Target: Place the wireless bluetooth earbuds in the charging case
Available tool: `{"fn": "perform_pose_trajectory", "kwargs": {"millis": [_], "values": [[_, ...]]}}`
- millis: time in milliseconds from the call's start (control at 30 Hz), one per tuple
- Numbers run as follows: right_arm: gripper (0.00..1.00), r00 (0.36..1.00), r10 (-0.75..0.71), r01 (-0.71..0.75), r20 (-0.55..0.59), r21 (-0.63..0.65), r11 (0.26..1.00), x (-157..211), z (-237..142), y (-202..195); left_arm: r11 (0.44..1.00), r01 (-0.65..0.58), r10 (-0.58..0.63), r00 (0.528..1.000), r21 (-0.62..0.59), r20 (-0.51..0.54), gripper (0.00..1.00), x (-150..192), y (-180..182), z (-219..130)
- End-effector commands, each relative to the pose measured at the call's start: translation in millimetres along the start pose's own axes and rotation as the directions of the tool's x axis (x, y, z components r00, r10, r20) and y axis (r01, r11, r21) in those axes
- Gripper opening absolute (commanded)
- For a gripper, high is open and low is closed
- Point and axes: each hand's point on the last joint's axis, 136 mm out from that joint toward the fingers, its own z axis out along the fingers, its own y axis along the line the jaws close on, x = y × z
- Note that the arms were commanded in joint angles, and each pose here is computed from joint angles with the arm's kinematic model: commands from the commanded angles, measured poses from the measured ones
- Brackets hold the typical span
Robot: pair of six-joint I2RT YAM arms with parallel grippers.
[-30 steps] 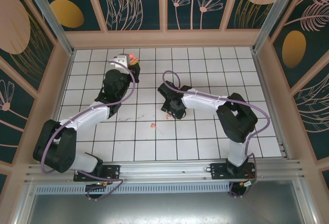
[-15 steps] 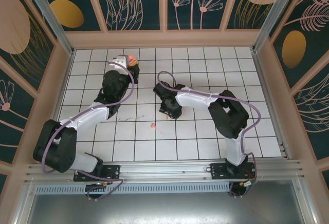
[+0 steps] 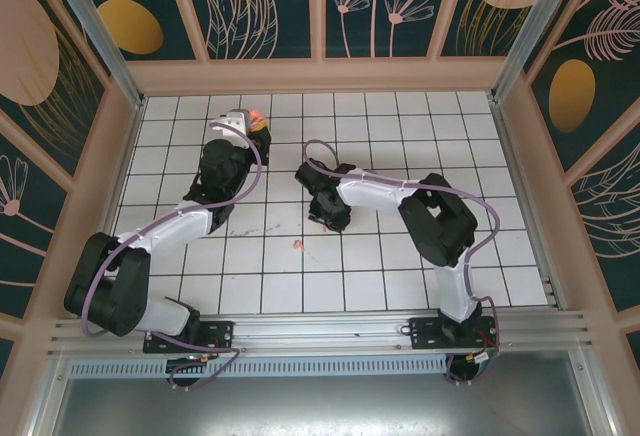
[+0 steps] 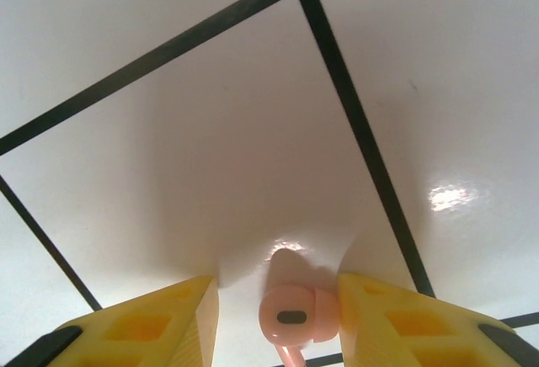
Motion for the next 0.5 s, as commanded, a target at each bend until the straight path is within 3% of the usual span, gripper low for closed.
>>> {"fn": "perform_pose_trajectory", "kwargs": {"millis": [0, 467], "values": [[0.41, 1.000, -0.018, 0.019, -0.019, 0.020, 1.000, 6.7, 5.5, 1.4, 1.000, 0.012, -0.013, 0.998, 0.021, 0.057, 0.00, -15.9, -3.2, -3.8], [0.25, 0.999, -0.034, 0.034, -0.008, 0.013, 0.999, 5.4, 8.0, -0.9, 0.999, 0.015, -0.017, 0.999, 0.034, 0.047, 0.00, -15.6, -5.8, -4.0]]}}
